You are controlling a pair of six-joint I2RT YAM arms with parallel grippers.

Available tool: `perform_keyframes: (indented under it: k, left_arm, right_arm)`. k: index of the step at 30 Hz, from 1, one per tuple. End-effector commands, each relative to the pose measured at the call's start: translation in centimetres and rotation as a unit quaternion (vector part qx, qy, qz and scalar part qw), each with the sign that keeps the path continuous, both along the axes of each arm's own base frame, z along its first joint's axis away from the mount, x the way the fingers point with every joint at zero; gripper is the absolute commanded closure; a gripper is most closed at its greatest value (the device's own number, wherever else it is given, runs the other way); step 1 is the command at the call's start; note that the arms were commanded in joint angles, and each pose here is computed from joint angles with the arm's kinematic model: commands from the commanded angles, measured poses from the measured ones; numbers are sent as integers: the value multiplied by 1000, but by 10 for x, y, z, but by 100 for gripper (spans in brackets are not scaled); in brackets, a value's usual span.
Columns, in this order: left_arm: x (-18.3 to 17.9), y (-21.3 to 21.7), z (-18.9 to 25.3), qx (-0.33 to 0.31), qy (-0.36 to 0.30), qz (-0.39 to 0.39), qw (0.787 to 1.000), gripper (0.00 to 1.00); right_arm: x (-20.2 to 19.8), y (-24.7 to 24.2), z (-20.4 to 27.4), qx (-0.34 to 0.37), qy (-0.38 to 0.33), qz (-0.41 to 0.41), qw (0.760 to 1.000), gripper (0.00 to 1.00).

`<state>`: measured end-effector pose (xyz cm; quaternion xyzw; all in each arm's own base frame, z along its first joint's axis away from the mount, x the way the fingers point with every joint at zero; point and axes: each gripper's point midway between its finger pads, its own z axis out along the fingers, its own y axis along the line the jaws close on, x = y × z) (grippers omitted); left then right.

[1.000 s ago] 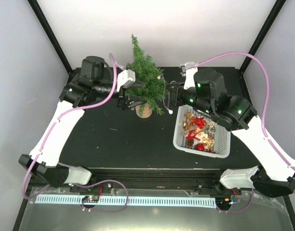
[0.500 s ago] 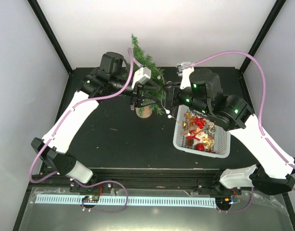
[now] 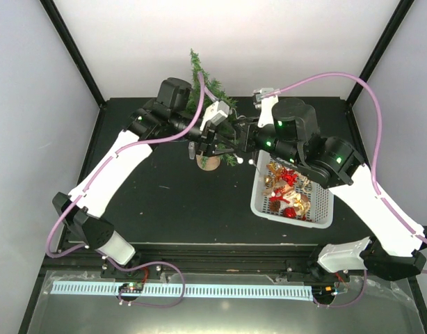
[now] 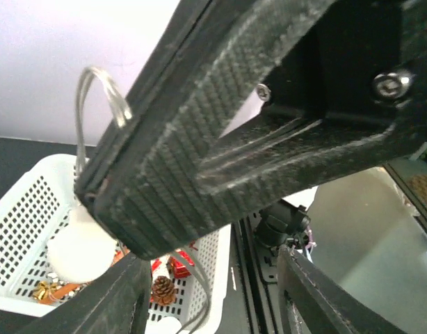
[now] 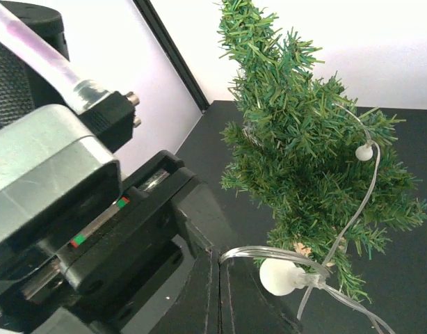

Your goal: Decorate the small christmas tree

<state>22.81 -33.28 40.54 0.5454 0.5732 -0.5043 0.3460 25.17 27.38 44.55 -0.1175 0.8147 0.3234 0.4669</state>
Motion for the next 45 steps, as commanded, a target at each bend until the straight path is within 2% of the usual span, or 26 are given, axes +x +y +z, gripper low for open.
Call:
perform_keyframes:
  k: [1,7,9,15,17,20,23,29,33,37,43,45]
  left_arm:
    - [-3,-6,16,-24,1,-20,1000,54]
    - [-3,-6,18,-24,0,-16,1000,92]
    - [-3,-3,20,-22,-5,-10,1000,98]
    - [-14,11,22,3,-38,-1,999,98]
    - [-19,16,21,18,-41,-3,999,98]
    - [-22,24,19,40,-41,5,998,98]
    - [-25,34,18,51,-49,17,997,98]
    - [-25,49,22,55,-53,38,996,98]
    - [-21,57,27,51,-54,53,996,98]
    - [-19,64,37,41,-69,66,995,98]
    - [-16,71,45,37,-89,85,992,98]
    - [-16,72,47,36,-93,88,991,98]
  right_arm:
    - [0,7,9,17,-8,5,1000,99]
    - [0,5,4,14,-6,1,1000,99]
    - [0,4,1,12,-5,-1,1000,99]
    - [1,-2,-13,6,6,-18,1000,99]
    - [1,-4,-17,6,9,-22,1000,96]
    - [-2,-3,-18,9,9,-14,1000,85]
    - [-13,6,-15,14,12,29,999,61]
    - [-30,-20,-12,18,2,22,1000,41]
    - [-39,-50,-24,-1,15,-16,1000,36]
    - [-44,-64,-70,-43,70,-39,996,36]
    - [-61,-41,-136,19,178,-9,984,36]
    - [-62,-41,-158,11,204,-15,979,36]
